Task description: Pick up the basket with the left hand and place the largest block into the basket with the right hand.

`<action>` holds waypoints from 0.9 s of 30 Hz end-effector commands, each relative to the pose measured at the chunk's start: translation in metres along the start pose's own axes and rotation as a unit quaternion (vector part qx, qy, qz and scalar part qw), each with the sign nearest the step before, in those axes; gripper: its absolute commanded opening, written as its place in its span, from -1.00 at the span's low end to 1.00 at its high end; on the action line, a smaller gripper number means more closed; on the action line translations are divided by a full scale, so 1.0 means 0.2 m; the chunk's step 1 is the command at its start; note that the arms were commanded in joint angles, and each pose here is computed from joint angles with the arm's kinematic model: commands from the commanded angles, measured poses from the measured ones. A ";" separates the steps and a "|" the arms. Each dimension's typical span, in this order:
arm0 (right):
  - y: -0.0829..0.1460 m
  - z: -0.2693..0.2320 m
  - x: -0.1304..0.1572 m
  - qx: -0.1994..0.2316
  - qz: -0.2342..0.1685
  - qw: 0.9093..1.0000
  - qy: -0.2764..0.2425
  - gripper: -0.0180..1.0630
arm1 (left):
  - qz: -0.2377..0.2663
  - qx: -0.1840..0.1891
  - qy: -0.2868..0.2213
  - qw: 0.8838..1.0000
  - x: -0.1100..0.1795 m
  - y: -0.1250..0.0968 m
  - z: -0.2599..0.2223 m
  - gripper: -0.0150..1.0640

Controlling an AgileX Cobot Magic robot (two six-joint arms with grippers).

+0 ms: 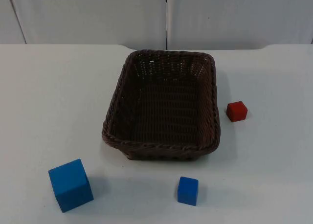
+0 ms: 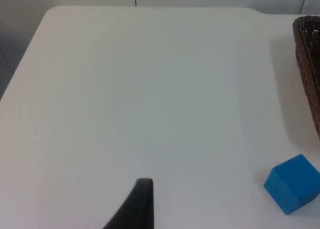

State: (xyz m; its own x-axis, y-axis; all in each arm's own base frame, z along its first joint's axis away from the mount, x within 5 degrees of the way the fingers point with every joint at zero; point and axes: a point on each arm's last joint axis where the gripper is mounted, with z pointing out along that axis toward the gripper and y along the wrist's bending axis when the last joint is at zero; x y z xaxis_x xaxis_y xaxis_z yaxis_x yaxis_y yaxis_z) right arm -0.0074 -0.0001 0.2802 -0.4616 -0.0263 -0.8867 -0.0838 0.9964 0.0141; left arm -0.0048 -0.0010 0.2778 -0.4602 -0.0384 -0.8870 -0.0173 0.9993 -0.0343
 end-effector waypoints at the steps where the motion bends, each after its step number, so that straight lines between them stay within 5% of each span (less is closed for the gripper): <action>1: 0.00 0.00 0.00 0.003 0.001 1.000 -0.001 0.99 | -0.002 0.003 -0.023 1.000 -0.03 0.00 -0.02 0.97; 11: 0.00 0.00 0.00 0.005 -0.001 1.000 -0.001 0.99 | -0.013 0.023 -0.051 0.998 -0.05 -0.02 -0.03 0.97; 27: 0.00 0.00 0.00 0.005 -0.001 1.000 -0.001 0.99 | -0.018 0.037 -0.027 0.999 -0.17 -0.04 0.10 0.97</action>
State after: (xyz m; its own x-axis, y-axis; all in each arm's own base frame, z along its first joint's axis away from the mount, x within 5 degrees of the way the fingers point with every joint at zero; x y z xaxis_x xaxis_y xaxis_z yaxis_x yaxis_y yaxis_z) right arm -0.0074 -0.0001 0.2802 -0.4615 -0.0285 -0.8867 -0.0848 0.9963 0.0121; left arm 0.0263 -0.0064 0.2955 -0.4301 -0.0750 -0.8997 0.0251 0.9952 -0.0949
